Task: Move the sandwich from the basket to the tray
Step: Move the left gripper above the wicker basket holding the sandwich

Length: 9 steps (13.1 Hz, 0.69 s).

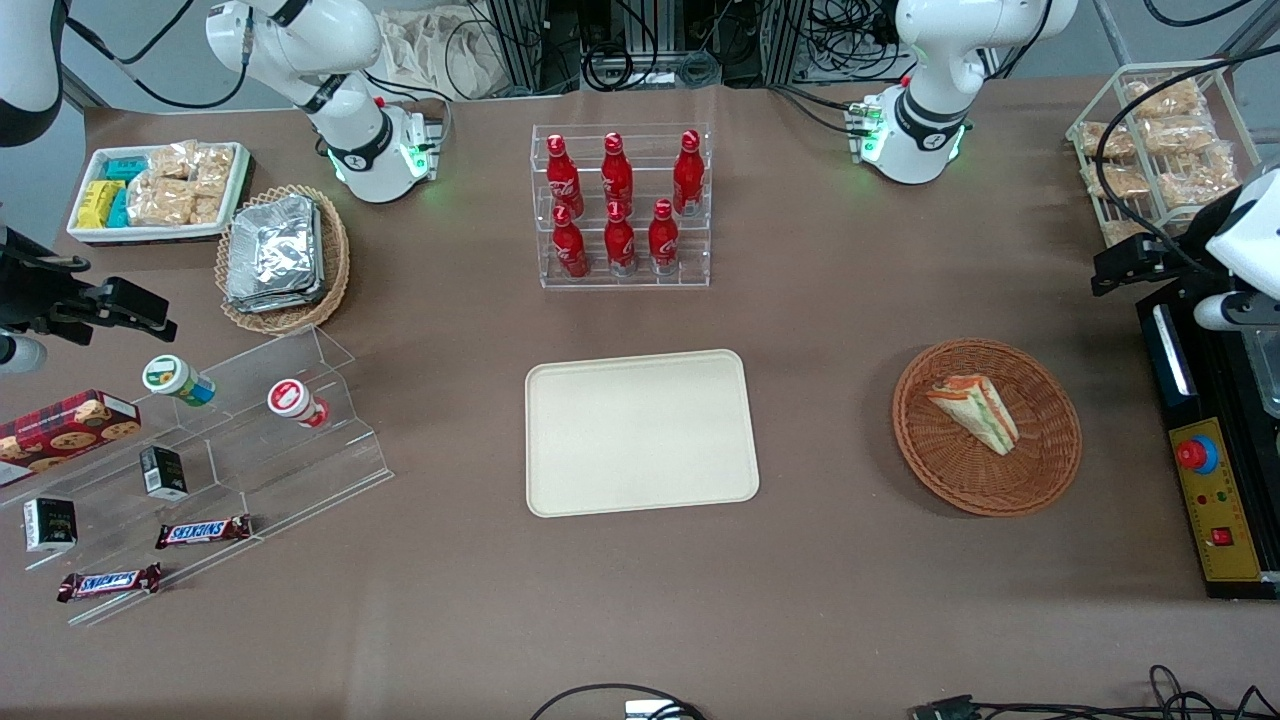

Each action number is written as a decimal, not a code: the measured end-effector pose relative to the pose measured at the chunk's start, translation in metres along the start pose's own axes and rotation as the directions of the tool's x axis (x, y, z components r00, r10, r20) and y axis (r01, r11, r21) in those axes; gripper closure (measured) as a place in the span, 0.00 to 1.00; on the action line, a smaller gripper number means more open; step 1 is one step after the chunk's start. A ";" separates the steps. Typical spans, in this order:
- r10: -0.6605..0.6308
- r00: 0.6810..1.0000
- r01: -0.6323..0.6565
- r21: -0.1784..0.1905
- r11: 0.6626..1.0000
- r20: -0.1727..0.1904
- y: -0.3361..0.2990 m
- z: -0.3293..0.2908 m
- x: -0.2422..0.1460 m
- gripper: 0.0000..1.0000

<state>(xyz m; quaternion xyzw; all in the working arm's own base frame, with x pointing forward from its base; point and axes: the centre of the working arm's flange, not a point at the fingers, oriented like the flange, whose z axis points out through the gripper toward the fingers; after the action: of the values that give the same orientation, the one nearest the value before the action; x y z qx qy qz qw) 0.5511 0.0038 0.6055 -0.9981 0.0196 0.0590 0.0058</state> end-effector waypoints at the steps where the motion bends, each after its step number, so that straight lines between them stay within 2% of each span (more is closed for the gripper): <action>1: 0.000 1.000 0.000 0.000 1.000 0.000 0.000 0.000 0.000 0.00; 4: 0.000 1.000 0.000 0.000 1.000 -0.001 0.000 0.000 0.002 0.00; 7: -0.001 1.000 0.001 0.000 1.000 -0.020 -0.001 -0.007 0.011 0.00; 9: -0.001 1.000 0.001 -0.001 1.000 -0.008 -0.001 -0.001 0.016 0.00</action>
<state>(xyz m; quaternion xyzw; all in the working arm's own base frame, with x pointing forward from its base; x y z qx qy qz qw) 0.5674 0.0046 0.6050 -0.9983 0.0192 0.0549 0.0050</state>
